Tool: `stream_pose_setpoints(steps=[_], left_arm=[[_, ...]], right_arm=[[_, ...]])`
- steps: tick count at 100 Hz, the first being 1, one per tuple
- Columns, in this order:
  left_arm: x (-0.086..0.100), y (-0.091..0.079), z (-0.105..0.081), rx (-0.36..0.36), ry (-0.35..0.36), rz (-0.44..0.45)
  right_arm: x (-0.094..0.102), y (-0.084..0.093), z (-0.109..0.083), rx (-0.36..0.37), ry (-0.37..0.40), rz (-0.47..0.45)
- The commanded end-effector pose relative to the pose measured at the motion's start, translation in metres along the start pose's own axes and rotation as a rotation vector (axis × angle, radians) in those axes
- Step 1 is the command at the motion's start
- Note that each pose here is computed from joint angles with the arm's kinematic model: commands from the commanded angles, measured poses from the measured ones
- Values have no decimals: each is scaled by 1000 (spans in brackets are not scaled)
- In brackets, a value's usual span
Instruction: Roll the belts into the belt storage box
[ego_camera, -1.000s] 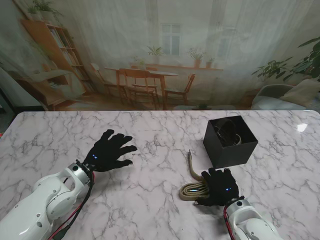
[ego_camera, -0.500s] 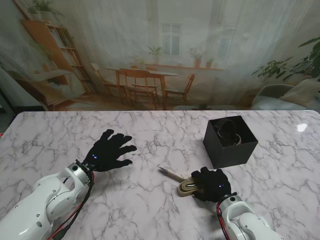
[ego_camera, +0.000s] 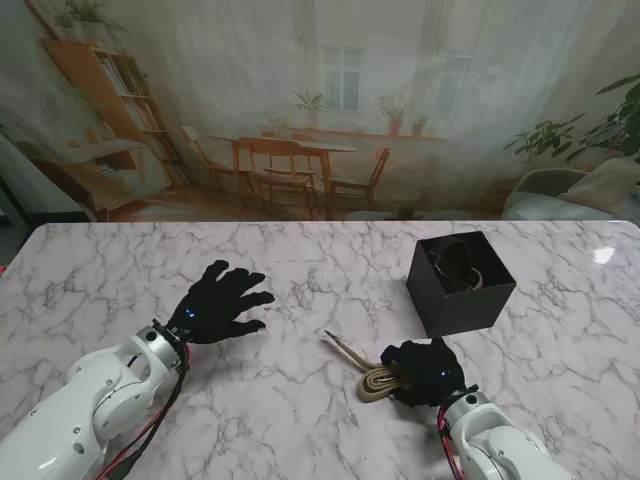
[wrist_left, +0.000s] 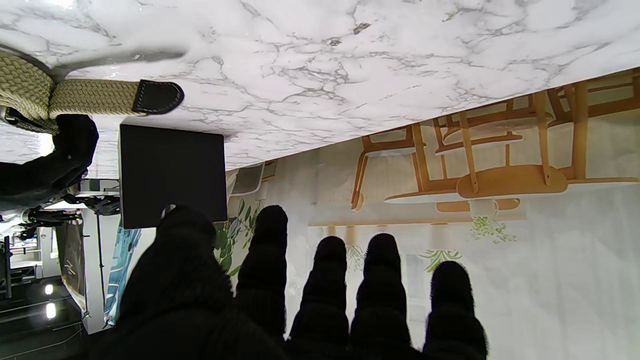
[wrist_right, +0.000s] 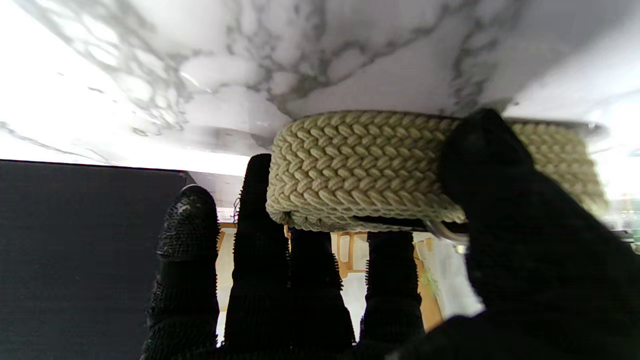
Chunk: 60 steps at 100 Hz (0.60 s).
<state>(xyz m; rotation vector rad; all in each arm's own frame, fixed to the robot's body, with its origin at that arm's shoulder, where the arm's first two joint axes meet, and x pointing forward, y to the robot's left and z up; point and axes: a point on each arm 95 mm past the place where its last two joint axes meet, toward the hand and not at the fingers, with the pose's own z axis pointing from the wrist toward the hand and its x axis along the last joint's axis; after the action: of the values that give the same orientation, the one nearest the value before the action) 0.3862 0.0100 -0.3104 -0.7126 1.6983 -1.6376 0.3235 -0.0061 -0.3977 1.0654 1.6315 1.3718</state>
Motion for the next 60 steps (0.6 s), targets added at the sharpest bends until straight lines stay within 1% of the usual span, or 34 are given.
stream_pose_setpoints(steps=[1, 15, 26, 40, 60], left_arm=[[2, 4, 4, -27, 7, -15], [6, 8, 12, -63, 30, -46], [16, 12, 23, -105, 71, -80], [29, 16, 44, -164, 132, -113], [44, 14, 83, -243, 205, -176]], right_arm=[[-1, -1, -2, 7, -12, -2], [-1, -1, -2, 6, -7, 16], [0, 0, -1, 0, 0, 13], [0, 2, 2, -2, 14, 9], [2, 4, 5, 1, 33, 4]])
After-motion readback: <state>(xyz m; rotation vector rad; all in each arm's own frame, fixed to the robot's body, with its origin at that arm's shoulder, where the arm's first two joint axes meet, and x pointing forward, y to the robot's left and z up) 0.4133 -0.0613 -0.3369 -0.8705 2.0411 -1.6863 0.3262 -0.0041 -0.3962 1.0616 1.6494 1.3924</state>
